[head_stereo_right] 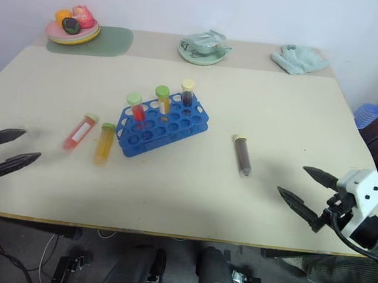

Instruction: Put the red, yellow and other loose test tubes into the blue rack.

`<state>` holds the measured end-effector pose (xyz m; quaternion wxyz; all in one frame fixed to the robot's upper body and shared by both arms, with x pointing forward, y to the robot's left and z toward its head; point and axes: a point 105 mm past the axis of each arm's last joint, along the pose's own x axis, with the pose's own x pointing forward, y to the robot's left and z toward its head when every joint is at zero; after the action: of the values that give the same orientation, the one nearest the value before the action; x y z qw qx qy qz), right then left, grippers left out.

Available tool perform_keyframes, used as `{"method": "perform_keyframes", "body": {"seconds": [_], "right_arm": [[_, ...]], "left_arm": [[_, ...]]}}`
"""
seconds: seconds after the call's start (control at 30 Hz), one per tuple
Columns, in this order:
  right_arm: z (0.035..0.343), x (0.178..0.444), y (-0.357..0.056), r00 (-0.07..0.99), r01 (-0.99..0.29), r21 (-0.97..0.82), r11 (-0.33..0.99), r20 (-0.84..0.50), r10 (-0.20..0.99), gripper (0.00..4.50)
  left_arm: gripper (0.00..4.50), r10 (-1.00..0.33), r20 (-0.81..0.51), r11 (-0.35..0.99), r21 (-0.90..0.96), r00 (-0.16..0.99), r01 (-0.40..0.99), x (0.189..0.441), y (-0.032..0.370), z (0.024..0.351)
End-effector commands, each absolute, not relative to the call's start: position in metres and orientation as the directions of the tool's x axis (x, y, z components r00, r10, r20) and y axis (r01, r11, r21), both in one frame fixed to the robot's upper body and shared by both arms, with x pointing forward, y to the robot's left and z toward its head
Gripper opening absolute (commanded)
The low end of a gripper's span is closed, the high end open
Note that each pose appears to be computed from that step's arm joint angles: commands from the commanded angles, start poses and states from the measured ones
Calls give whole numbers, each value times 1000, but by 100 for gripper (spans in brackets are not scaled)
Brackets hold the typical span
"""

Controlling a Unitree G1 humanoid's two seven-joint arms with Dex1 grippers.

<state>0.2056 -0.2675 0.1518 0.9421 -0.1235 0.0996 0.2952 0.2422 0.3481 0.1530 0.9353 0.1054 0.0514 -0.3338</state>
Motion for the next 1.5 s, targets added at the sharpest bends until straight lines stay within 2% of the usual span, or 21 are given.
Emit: {"method": "perform_keyframes", "body": {"seconds": [0.03,0.4,0.73,0.87,1.0,1.07,1.3,1.5], "right_arm": [[160,203,-275,820,-567,-221,794,-240,519,418],[166,215,-259,808,-587,-199,785,-203,553,418],[184,242,-234,793,-604,-130,786,-201,575,418],[186,266,-231,851,-500,-173,849,-284,443,418],[189,281,-212,814,-534,-57,844,-306,495,418],[185,286,-206,772,-557,14,830,-358,524,418],[168,328,-213,749,-430,85,899,-523,407,418],[152,343,-218,700,-394,99,914,-612,369,418]], "left_arm": [[431,-616,-186,742,189,765,643,245,348,160],[431,-661,-165,717,148,732,681,248,332,164],[431,-836,-21,543,117,549,831,251,288,187],[431,-897,3,437,152,442,886,257,256,192],[431,-935,-1,349,179,355,920,260,232,188],[431,-947,-5,316,192,323,929,263,221,184],[431,-978,-107,152,236,181,960,273,182,163],[431,-978,-143,110,252,150,962,286,152,151]]}}
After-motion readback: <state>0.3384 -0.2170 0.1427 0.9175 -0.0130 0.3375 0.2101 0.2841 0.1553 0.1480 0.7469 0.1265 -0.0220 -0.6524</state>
